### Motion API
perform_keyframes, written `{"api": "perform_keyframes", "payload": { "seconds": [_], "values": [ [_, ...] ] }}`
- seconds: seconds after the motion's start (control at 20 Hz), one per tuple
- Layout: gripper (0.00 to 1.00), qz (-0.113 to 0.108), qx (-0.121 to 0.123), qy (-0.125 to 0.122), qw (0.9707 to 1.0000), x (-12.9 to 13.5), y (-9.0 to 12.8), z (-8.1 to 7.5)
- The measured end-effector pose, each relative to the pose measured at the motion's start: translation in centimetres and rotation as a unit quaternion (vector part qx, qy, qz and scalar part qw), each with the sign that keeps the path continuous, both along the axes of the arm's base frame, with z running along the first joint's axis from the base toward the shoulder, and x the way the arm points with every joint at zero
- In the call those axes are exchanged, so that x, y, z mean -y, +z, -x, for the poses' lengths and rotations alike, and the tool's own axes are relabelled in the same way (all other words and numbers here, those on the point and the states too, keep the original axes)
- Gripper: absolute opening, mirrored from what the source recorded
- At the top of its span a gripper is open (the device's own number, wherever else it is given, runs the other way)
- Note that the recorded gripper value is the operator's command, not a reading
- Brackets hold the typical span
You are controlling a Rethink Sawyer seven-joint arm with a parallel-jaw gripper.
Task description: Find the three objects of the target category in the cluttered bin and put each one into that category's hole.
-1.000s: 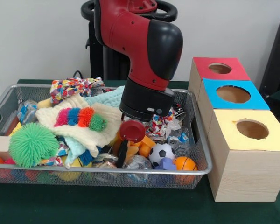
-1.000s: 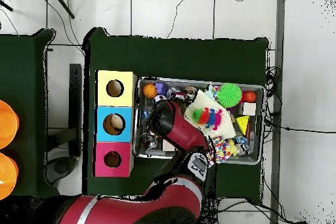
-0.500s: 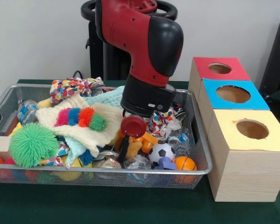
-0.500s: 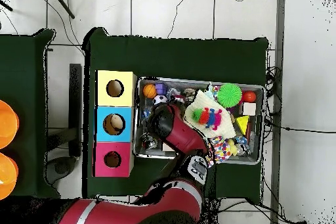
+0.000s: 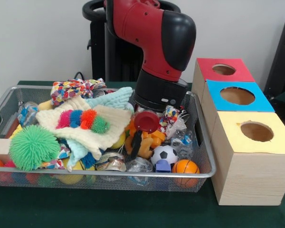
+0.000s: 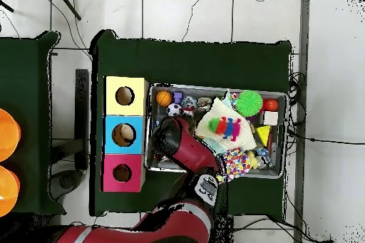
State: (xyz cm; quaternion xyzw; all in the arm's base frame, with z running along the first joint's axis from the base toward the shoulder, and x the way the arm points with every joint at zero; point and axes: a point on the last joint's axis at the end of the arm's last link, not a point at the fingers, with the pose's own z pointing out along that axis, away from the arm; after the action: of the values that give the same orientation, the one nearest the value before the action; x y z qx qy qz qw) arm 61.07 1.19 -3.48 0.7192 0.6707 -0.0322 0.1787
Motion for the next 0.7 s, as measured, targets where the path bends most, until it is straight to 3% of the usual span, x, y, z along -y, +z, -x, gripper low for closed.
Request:
{"api": "perform_keyframes", "payload": {
  "seconds": [0.3, 0.7],
  "values": [
    [1.0, -0.005, -0.009, -0.003, 0.9999, -0.33, -0.19, 1.05],
    [1.0, -0.011, -0.005, -0.001, 0.9999, -0.94, 0.09, 0.77]
  ]
}}
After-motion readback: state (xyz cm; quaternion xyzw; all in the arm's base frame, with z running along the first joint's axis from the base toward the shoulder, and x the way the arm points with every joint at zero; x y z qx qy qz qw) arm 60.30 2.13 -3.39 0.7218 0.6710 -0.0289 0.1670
